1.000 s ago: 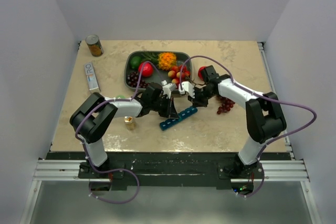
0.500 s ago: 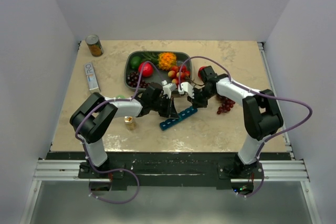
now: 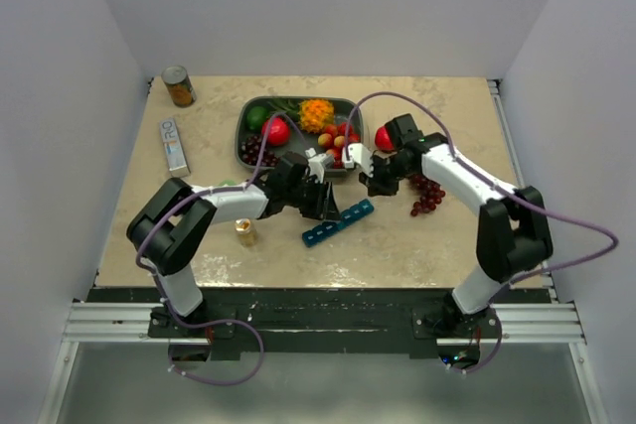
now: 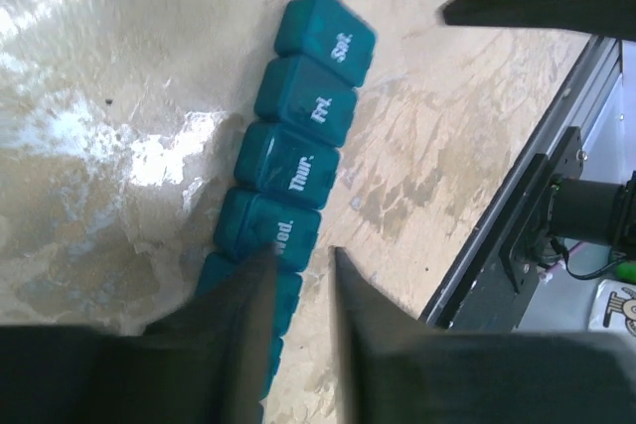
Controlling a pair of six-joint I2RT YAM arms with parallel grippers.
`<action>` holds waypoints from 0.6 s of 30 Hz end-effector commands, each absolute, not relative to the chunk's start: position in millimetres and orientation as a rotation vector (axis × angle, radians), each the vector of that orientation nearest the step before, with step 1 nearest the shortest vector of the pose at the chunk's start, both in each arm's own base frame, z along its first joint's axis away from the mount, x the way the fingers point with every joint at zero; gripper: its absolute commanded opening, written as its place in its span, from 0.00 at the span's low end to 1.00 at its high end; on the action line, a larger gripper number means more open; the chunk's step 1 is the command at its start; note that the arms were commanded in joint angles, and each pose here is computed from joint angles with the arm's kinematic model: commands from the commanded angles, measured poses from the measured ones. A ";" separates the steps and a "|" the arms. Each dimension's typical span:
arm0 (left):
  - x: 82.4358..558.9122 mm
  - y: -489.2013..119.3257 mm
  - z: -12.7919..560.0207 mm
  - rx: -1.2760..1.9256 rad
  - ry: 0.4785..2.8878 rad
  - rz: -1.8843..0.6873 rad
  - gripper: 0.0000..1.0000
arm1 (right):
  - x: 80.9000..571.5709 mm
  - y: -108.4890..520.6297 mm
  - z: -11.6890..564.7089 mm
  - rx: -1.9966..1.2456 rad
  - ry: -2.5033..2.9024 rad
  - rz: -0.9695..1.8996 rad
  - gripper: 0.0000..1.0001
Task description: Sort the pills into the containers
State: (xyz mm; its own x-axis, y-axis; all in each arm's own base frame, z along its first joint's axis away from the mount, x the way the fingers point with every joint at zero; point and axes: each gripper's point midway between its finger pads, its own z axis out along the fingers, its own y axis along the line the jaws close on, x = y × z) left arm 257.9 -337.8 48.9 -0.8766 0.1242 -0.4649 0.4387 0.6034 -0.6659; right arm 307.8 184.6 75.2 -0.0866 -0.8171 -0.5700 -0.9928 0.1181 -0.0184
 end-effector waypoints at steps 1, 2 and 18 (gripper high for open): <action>282.8 -342.2 121.9 0.466 2.279 -1.142 0.47 | 311.8 185.9 160.2 -1.600 1.827 0.488 0.28; 286.3 -342.1 134.6 0.467 2.248 -1.132 0.51 | 308.8 184.4 166.1 -1.579 1.823 0.490 0.34; 216.4 -172.8 339.6 0.345 1.591 -0.651 0.99 | 266.4 88.9 409.0 -0.448 1.671 0.226 0.99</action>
State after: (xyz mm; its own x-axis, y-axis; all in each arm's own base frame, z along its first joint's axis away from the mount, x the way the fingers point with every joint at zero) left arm 211.5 -206.2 367.3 -0.1512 -0.2605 -0.9536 0.6867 0.6662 -0.2909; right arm 262.8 114.5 357.4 -0.0486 -0.4121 -0.9098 -0.6241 0.7237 -0.2944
